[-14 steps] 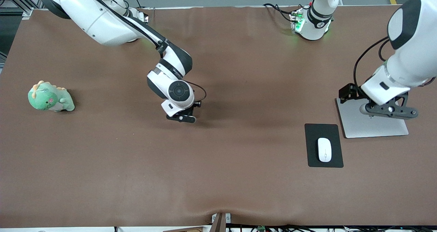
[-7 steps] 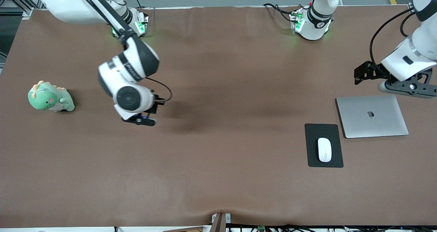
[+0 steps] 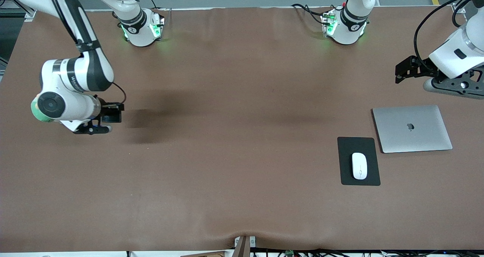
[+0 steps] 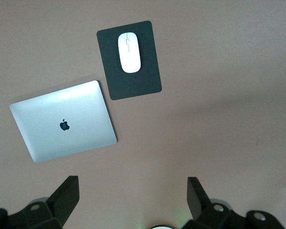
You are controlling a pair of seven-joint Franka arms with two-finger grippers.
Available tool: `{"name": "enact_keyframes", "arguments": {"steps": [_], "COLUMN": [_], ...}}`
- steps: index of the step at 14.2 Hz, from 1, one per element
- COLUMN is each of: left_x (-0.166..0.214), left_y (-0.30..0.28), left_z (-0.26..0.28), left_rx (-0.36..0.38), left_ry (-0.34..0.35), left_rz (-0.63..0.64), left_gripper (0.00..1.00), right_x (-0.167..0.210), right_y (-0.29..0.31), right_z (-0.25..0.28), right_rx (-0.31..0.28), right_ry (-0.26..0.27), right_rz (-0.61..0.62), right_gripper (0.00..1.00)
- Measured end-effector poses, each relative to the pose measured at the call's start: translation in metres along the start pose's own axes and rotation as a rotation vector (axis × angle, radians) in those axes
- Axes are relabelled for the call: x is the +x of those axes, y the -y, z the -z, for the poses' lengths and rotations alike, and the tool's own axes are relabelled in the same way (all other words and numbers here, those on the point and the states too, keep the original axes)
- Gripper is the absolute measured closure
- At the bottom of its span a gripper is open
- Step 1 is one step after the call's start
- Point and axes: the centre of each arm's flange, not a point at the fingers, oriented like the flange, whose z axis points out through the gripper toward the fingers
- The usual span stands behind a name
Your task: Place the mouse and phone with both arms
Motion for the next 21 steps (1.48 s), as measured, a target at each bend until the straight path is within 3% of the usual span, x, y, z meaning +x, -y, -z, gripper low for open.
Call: {"name": "enact_keyframes", "arguments": {"steps": [3, 7, 10, 11, 13, 15, 18, 19, 21], "left_x": [-0.001, -0.002, -0.002, -0.001, -0.001, -0.001, -0.001, -0.001, -0.001], "left_y": [0.002, 0.004, 0.005, 0.004, 0.004, 0.003, 0.003, 0.003, 0.003], "left_z": [0.003, 0.003, 0.003, 0.003, 0.003, 0.003, 0.003, 0.003, 0.003], "left_rx": [0.000, -0.004, -0.016, -0.017, -0.017, -0.017, -0.017, -0.017, -0.017], "left_ry": [0.002, 0.002, 0.001, 0.001, 0.002, 0.002, 0.002, 0.002, 0.002], "left_rz": [0.004, 0.009, 0.011, 0.011, 0.010, 0.009, 0.009, 0.009, 0.009], "left_gripper": [0.00, 0.00, 0.00, 0.00, 0.00, 0.00, 0.00, 0.00, 0.00], "right_x": [-0.018, -0.026, -0.027, -0.028, -0.027, -0.014, 0.001, 0.002, 0.008], "right_y": [-0.032, -0.026, -0.027, -0.026, -0.023, -0.026, -0.037, -0.040, -0.045], "right_z": [-0.067, -0.122, -0.121, -0.122, -0.115, -0.066, 0.062, 0.100, 0.160], "right_rx": [0.012, 0.038, 0.054, 0.055, 0.064, 0.075, 0.096, 0.097, 0.084], "right_ry": [-0.102, -0.147, -0.144, -0.128, -0.032, 0.084, 0.164, 0.156, 0.060], "right_rz": [0.000, -0.031, -0.049, -0.048, -0.037, -0.009, 0.037, 0.044, 0.068], "right_gripper": [0.20, 0.20, 0.20, 0.16, 0.00, 0.00, 0.00, 0.00, 0.00]}}
